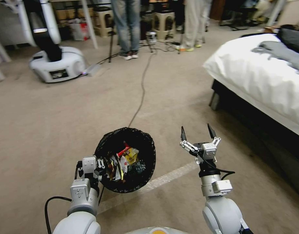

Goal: Pick up the trash bin, then pick up the garbage from the floor and place it into the trash bin.

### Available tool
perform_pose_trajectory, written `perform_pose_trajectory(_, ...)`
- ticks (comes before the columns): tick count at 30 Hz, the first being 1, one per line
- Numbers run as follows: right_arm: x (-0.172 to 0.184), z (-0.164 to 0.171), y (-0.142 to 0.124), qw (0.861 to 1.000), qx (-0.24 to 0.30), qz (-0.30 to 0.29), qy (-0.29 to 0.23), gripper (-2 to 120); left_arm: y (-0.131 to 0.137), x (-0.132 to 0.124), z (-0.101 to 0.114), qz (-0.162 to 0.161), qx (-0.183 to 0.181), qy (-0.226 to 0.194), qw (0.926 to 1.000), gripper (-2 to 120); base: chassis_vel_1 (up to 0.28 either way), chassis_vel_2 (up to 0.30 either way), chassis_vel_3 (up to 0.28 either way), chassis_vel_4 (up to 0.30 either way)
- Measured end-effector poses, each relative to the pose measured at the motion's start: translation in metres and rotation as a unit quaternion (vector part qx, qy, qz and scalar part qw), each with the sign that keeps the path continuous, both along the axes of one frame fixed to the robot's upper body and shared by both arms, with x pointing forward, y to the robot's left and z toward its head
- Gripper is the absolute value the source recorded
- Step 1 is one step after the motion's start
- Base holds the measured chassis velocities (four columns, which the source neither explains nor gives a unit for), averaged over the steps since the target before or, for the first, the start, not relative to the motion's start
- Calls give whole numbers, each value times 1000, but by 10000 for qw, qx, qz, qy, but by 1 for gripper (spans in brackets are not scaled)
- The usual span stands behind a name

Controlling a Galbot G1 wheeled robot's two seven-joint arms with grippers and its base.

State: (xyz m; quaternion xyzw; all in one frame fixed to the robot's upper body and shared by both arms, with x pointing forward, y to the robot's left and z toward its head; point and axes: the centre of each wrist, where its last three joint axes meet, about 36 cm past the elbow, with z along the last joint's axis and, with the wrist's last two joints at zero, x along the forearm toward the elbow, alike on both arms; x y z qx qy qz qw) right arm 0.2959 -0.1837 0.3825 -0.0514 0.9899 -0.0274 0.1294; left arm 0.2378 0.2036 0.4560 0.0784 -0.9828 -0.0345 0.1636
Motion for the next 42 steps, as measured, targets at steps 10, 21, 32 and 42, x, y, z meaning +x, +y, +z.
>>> perform_pose_trajectory(10,-3,-4,-1,10000,-38,23,61,100,1,-1,6,-17,11,-44,10000,1,117,114,131,132)
perform_pose_trajectory(21,-9,-9,3,9998,-93,140,105,100,1,-2,8,-19,0,-63,10000,1,122,138,131,119)
perform_pose_trajectory(32,-13,-8,1,9996,-177,218,53,100,1,-4,6,-44,8,-97,9999,1,113,103,111,115)
perform_pose_trajectory(42,-17,-4,-1,9996,-179,219,10,100,-2,-6,3,-116,5,-42,9999,1,18,8,12,7)
